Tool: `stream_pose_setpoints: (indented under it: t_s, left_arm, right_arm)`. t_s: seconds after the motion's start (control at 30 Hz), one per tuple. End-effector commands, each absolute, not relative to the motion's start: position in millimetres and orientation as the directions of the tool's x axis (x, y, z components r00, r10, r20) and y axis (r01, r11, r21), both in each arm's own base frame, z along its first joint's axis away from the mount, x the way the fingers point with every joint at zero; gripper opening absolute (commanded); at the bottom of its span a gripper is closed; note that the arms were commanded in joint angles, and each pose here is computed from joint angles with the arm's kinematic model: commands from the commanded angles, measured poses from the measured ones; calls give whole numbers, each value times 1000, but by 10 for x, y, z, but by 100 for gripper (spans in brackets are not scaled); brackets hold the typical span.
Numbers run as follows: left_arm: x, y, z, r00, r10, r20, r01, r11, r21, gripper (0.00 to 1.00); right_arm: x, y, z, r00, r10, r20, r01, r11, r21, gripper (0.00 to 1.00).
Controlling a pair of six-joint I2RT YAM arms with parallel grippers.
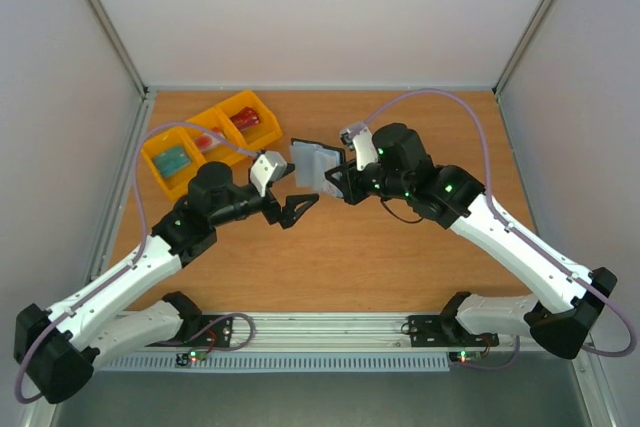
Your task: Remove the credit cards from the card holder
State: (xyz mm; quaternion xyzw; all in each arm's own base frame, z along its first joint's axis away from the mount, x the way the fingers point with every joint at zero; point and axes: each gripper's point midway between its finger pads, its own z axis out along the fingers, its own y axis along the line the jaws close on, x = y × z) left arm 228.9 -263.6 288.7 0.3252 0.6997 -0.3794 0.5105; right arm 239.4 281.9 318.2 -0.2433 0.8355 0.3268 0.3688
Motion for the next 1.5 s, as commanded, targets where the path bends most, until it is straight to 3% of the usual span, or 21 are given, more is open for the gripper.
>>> stream_pose_setpoints:
  t_s: [0.0, 0.1, 0.37, 0.6, 0.73, 0.83, 1.0, 1.07, 1.13, 1.23, 1.3, 1.4, 1.47]
  left_arm:
    - [2330, -2690, 3206, -194, 4, -981, 852, 496, -167, 100]
    - [2313, -2735, 3149, -199, 19, -980, 856, 490, -165, 100]
    - [2616, -2497, 2933, -193, 74, -979, 731, 676, -93, 98]
    - [2663, -2332, 2949, -201, 36, -979, 675, 729, -112, 69]
    - [2638, -2286, 2914, -213, 30, -977, 672, 730, -124, 61]
    - [2616, -2202, 2815, -234, 51, -971, 658, 744, -120, 62]
    - [2596, -2029, 2877, -220, 46, -974, 653, 749, -112, 74]
    - [2494, -2055, 2986, -181, 55, -982, 709, 700, -91, 78]
    - [2245, -2181, 3172, -93, 74, -993, 819, 573, -34, 78]
    - [1601, -2398, 3446, 13, 39, -999, 972, 235, 22, 77]
    - [1224, -2449, 3545, -3, 7, -1000, 1000, 20, -3, 77]
    - [1102, -2492, 3590, -101, 5, -995, 994, -49, -101, 71]
    - [1168, -2537, 3617, -135, -3, -991, 991, -19, -135, 63]
  right_arm:
    - [2470, 2844, 3393, -574, -120, -810, -628, 698, 342, 1]
    - [2434, 2914, 3401, -574, -132, -808, -654, 668, 355, 1]
    - [2046, 3139, 3591, -547, -199, -813, -789, 448, 421, 1]
    - [1743, 3080, 3717, -485, -251, -838, -858, 324, 399, 1]
    - [1592, 3013, 3763, -438, -275, -856, -890, 267, 369, 1]
    - [1653, 2880, 3763, -418, -264, -869, -891, 308, 334, 1]
    - [1824, 2693, 3717, -450, -232, -862, -861, 369, 350, 1]
    - [1865, 2675, 3705, -462, -224, -858, -854, 374, 362, 1]
    - [1884, 2688, 3690, -469, -222, -855, -852, 368, 372, 1]
    - [1977, 2686, 3655, -486, -213, -848, -835, 400, 378, 1]
    - [2144, 2629, 3586, -515, -197, -834, -790, 487, 372, 1]
    - [2277, 2606, 3478, -542, -205, -815, -753, 549, 362, 1]
    - [2193, 2712, 3524, -528, -212, -823, -793, 469, 388, 1]
